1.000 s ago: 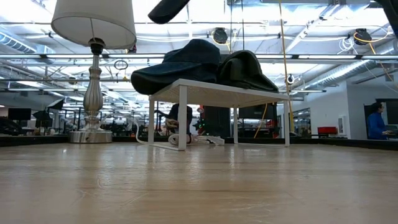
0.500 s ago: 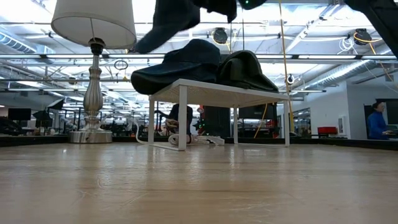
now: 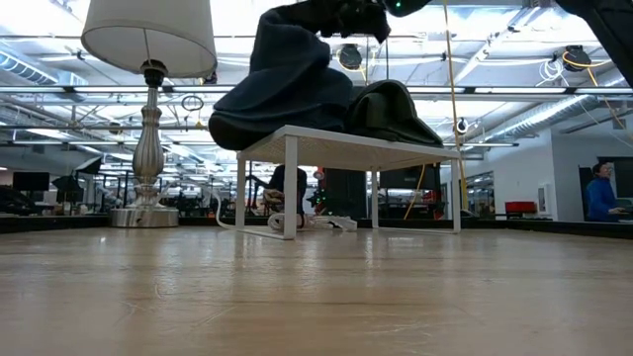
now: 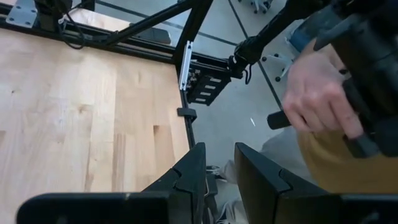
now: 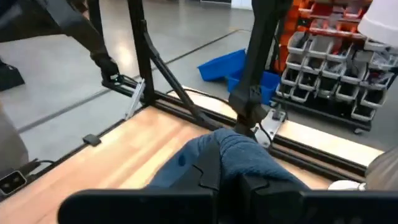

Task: Pick & Place hat
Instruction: Stack the blue cap on top of the other blue caps on the shelf

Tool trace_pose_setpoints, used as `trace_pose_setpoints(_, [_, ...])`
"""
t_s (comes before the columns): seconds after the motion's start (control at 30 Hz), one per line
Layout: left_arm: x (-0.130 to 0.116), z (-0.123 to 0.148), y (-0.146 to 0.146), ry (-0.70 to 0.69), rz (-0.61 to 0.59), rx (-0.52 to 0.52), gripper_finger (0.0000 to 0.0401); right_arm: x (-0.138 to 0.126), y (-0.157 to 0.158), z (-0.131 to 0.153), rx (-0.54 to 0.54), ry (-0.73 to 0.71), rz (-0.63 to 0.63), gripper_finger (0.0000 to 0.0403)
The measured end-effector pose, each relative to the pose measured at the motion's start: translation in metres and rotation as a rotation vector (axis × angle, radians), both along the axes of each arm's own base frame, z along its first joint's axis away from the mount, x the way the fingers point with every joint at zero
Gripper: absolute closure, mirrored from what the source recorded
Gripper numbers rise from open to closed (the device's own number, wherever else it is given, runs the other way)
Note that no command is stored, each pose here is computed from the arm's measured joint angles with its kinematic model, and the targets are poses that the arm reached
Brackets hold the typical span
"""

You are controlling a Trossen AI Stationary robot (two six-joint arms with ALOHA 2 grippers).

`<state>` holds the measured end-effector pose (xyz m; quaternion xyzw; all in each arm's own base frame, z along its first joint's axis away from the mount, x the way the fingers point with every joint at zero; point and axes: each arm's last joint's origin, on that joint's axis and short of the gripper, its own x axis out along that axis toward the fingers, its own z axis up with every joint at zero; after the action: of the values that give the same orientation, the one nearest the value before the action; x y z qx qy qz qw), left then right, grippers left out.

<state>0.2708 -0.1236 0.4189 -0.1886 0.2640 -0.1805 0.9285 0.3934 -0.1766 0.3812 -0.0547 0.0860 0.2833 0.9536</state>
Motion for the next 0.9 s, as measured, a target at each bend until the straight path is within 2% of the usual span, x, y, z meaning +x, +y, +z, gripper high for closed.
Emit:
trace_pose_setpoints(0.17, [0.0, 0.0, 0.0, 0.004, 0.003, -0.009, 0.0313, -0.005, 0.0, 0.009, -0.041, -0.027, -0.033, 0.0402])
trace_pose_setpoints(0.37, [-0.001, 0.0, -0.002, 0.018, -0.008, -0.029, 0.0313, -0.011, -0.002, -0.001, -0.134, 0.084, -0.155, 0.0402])
trace_pose_setpoints(0.57, [-0.002, -0.001, -0.002, 0.026, -0.01, -0.028, 0.0313, -0.017, 0.0, -0.009, -0.2, 0.192, -0.213, 0.0402])
trace_pose_setpoints(0.7, [-0.001, -0.001, -0.002, 0.025, -0.011, -0.025, 0.0313, -0.024, -0.003, -0.01, -0.297, 0.255, -0.298, 0.0402])
trace_pose_setpoints(0.9, [-0.001, -0.001, -0.002, 0.028, -0.004, -0.031, 0.0313, -0.026, -0.002, -0.015, -0.315, 0.311, -0.301, 0.0402])
